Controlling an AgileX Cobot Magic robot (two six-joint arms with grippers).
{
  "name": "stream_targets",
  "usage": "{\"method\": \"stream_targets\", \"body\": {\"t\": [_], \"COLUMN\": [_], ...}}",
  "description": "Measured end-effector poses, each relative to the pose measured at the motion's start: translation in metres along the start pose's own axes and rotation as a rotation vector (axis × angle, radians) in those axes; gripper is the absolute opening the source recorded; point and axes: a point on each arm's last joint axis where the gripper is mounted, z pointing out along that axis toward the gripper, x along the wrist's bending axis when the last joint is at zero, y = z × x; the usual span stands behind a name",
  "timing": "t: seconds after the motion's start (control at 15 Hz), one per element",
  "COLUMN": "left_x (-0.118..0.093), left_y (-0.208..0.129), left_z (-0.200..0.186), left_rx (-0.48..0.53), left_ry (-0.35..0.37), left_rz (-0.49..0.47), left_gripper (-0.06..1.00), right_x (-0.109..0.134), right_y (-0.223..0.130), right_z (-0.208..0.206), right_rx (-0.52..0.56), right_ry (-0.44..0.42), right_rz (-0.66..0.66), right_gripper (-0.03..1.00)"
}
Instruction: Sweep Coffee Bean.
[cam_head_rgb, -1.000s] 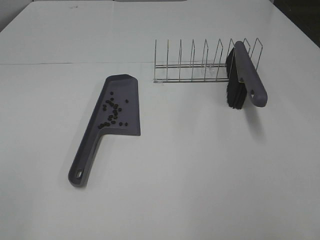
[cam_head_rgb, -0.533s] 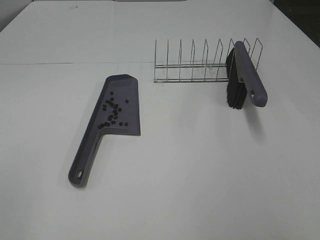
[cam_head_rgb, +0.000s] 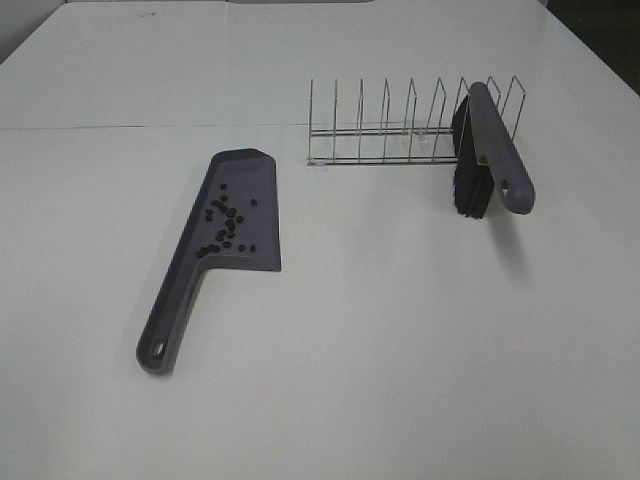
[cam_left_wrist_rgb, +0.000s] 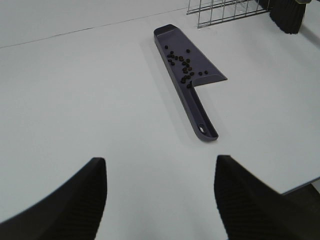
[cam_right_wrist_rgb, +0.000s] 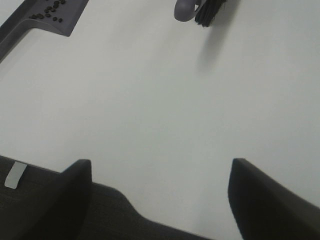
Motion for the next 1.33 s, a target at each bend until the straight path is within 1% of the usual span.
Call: {"method": "stream_targets", "body": {"t": [0.33,0.4,0.47,0.6,0.67,0.8,0.87,1.0,1.07,1.2,1.33], "left_x": [0.0,0.0,0.0,0.0,0.0,0.0,-0.001,-0.002,-0.002,-0.002,-0.002], "left_y": [0.0,0.0,0.0,-0.001,-0.001,-0.001,-0.002,-0.004,-0.004,-0.004,-0.004], "left_z": [0.0,0.0,0.0,-0.001,-0.001,-0.002,-0.003,-0.007,-0.007,-0.007,-0.007], "left_rx": [-0.002,-0.003,-0.004,-0.009,-0.009,-0.013,-0.021,-0.052,-0.052,-0.052,-0.052], "left_ry": [0.009,0.042,0.092,0.215,0.246,0.333,0.35,0.358,0.359,0.35,0.346], "left_rz": [-0.005,-0.025,-0.053,-0.122,-0.14,-0.188,-0.197,-0.196,-0.196,-0.191,-0.189], "left_gripper": [0.57,0.57,0.57,0.57,0.57,0.57,0.57,0.57,0.57,0.57,0.57], "right_x": [0.0,0.0,0.0,0.0,0.001,0.001,0.002,0.002,0.003,0.003,0.003], "right_y": [0.0,0.0,0.0,-0.001,-0.001,-0.004,-0.006,-0.011,-0.015,-0.017,-0.02], "right_z": [0.0,0.0,0.0,-0.001,-0.002,-0.007,-0.011,-0.017,-0.023,-0.025,-0.028], "right_rx": [-0.001,-0.001,-0.001,-0.012,-0.018,-0.057,-0.082,-0.135,-0.179,-0.202,-0.233], "right_ry": [0.0,0.0,0.001,0.003,0.003,0.002,0.001,-0.001,-0.027,-0.068,-0.088], "right_rz": [0.0,0.0,0.0,0.001,0.001,-0.001,-0.003,-0.007,0.008,0.035,0.045], "right_gripper": [0.64,0.64,0.64,0.64,0.64,0.64,0.64,0.64,0.64,0.64,0.64]}}
